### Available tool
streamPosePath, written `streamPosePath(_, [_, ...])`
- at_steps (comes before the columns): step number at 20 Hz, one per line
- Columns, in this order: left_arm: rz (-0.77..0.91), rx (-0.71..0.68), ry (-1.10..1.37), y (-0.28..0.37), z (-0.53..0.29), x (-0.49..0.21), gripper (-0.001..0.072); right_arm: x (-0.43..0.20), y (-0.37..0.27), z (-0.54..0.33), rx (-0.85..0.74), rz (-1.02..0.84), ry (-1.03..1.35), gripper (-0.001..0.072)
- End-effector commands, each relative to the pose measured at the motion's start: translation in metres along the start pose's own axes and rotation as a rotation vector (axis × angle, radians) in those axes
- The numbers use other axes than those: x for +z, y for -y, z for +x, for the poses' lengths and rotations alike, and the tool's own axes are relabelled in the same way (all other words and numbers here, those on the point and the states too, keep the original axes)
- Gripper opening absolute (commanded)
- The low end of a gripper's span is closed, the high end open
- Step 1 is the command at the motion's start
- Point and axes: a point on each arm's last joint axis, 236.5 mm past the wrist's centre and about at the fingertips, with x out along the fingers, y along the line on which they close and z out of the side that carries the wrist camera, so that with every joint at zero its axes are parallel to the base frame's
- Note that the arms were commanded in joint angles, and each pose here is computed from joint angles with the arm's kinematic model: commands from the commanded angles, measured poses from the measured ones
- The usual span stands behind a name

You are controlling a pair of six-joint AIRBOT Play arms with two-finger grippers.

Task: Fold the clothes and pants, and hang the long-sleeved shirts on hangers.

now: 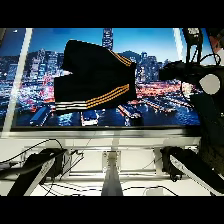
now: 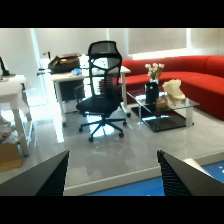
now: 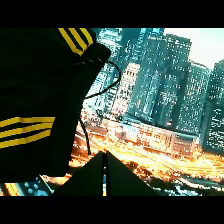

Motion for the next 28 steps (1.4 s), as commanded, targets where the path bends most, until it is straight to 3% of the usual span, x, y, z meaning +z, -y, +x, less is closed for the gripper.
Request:
streamPosePath(1, [0.001, 0.001, 0.001, 0.0, 0.0, 0.001, 0.0611, 0.0, 0.0, 0.0, 0.001, -0.001, 0.0, 0.0018])
streamPosePath(16, [0.001, 0.001, 0.001, 0.0, 0.0, 0.001, 0.0611, 0.003, 0.01, 0.002, -0.037, -0.025, 0.009, 0.0018])
streamPosePath(21, [0.001, 0.001, 0.001, 0.0, 0.0, 0.001, 0.0611, -0.08, 0.067, 0.027, -0.123, 0.051, -0.337, 0.0016])
streamPosePath(23, [0.001, 0.001, 0.001, 0.0, 0.0, 0.001, 0.0611, -0.131, 0.054, 0.043, 0.023, 0.051, -0.502, 0.0016])
streamPosePath(26, [0.0, 0.001, 0.001, 0.0, 0.0, 0.001, 0.0611, -0.171, -0.025, 0.071, 0.427, 0.213, -0.544, 0.002])
streamPosePath(27, [0.0, 0.001, 0.001, 0.0, 0.0, 0.001, 0.0611, -0.172, -0.041, 0.082, 0.485, 0.313, -0.519, 0.0162])
streamPosePath(28, [0.0, 0.001, 0.001, 0.0, 0.0, 0.001, 0.0611, -0.17, -0.054, 0.095, 0.524, 0.436, -0.488, 0.0498])
